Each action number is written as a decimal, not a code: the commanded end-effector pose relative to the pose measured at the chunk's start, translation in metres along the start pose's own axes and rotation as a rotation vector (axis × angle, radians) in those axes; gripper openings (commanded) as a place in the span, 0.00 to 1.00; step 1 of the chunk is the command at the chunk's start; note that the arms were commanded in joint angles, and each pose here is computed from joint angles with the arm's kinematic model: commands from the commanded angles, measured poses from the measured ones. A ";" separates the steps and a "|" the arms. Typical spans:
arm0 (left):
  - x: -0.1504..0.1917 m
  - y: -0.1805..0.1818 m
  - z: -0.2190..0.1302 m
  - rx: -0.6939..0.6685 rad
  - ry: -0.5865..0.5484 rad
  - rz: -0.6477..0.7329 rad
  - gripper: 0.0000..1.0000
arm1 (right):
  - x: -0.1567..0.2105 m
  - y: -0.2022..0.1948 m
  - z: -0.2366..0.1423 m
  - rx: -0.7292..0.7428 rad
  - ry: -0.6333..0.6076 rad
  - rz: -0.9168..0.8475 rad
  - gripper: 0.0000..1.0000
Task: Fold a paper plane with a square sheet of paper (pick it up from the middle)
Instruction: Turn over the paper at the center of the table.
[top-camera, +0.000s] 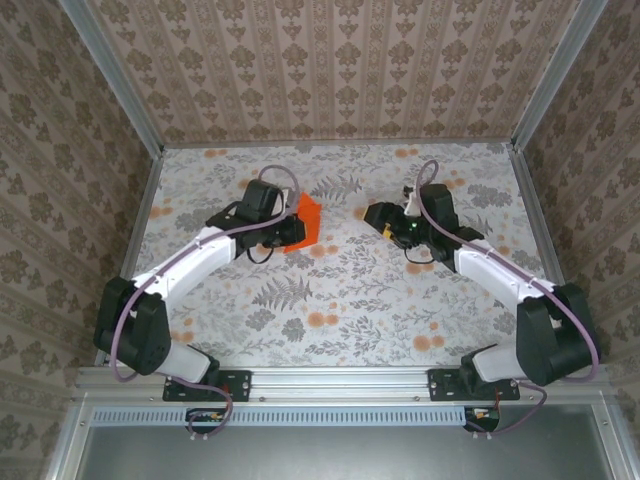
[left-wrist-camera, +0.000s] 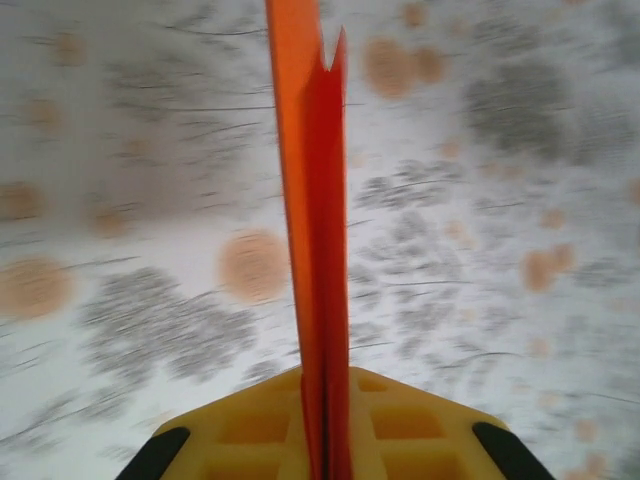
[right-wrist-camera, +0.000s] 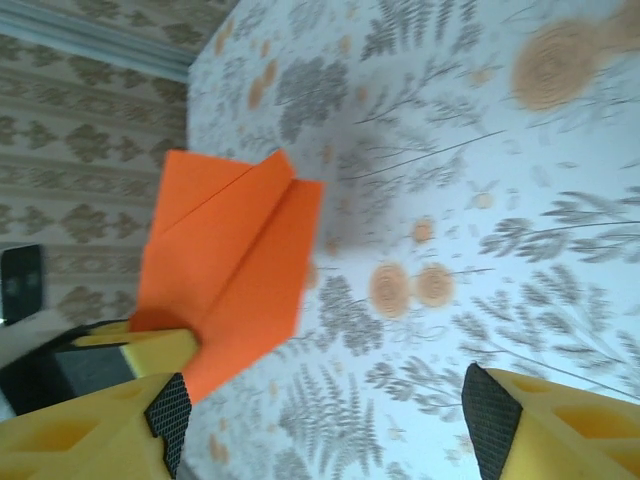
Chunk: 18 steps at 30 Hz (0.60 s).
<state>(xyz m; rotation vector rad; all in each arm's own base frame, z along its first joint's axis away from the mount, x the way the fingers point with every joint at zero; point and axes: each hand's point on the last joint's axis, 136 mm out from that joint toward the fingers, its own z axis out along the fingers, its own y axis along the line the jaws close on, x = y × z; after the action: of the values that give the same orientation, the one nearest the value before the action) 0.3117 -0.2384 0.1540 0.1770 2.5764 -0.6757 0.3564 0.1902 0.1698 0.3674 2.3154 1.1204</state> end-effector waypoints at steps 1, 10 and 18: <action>0.019 0.058 -0.023 -0.464 0.110 0.220 0.13 | 0.003 -0.033 -0.010 0.171 -0.022 -0.036 0.77; 0.014 0.066 -0.013 -0.927 0.218 0.489 0.13 | 0.004 -0.056 -0.017 0.284 -0.048 -0.018 0.78; 0.049 0.014 0.059 -0.657 0.300 0.453 0.43 | 0.007 -0.078 -0.030 0.367 -0.080 0.018 0.78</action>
<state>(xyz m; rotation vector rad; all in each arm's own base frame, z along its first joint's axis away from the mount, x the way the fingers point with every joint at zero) 0.2991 -0.2315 0.0740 0.6647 2.6982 0.5708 0.3409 0.1416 0.1287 0.5097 2.4328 0.7492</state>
